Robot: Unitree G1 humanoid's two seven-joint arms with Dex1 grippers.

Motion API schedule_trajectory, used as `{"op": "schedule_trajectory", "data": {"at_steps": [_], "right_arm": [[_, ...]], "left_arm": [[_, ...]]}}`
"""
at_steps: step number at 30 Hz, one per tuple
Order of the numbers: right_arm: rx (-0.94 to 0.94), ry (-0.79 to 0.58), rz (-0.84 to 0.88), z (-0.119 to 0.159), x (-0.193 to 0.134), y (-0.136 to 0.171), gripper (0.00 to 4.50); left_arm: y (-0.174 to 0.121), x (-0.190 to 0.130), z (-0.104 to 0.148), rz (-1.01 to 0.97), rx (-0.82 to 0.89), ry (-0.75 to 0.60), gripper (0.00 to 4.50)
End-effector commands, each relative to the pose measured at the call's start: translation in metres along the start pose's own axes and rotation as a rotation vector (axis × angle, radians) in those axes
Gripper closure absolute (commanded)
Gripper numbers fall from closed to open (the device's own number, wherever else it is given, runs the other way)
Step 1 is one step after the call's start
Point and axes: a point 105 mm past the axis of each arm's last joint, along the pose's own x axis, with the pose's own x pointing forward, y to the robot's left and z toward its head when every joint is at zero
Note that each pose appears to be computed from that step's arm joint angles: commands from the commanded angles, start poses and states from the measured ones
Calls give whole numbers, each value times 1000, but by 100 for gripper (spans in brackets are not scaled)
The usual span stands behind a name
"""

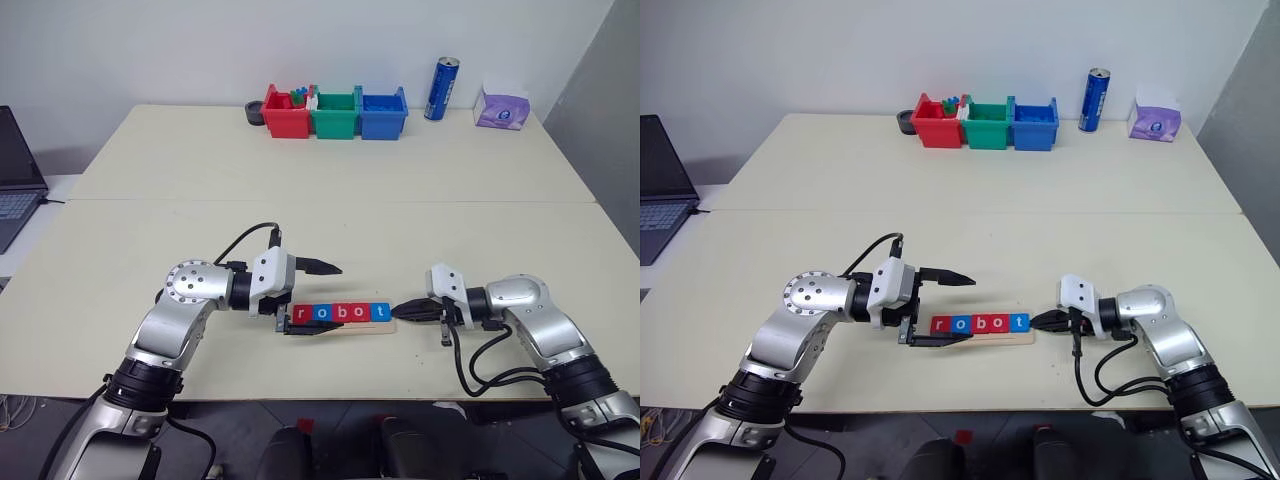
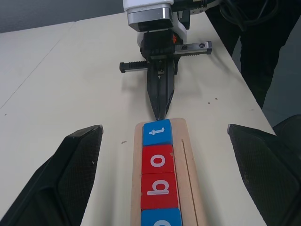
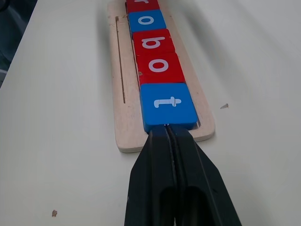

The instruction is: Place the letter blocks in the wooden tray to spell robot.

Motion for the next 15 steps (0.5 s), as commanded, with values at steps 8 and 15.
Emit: {"op": "schedule_trajectory", "data": {"at_steps": [8, 15], "right_arm": [[-43, -27, 2, 8, 10, -1, 444], [-54, -22, -16, 11, 0, -7, 444]], "left_arm": [[1, 0, 10, -1, 47, -7, 0], [0, -1, 9, -3, 46, -7, 0]]}}
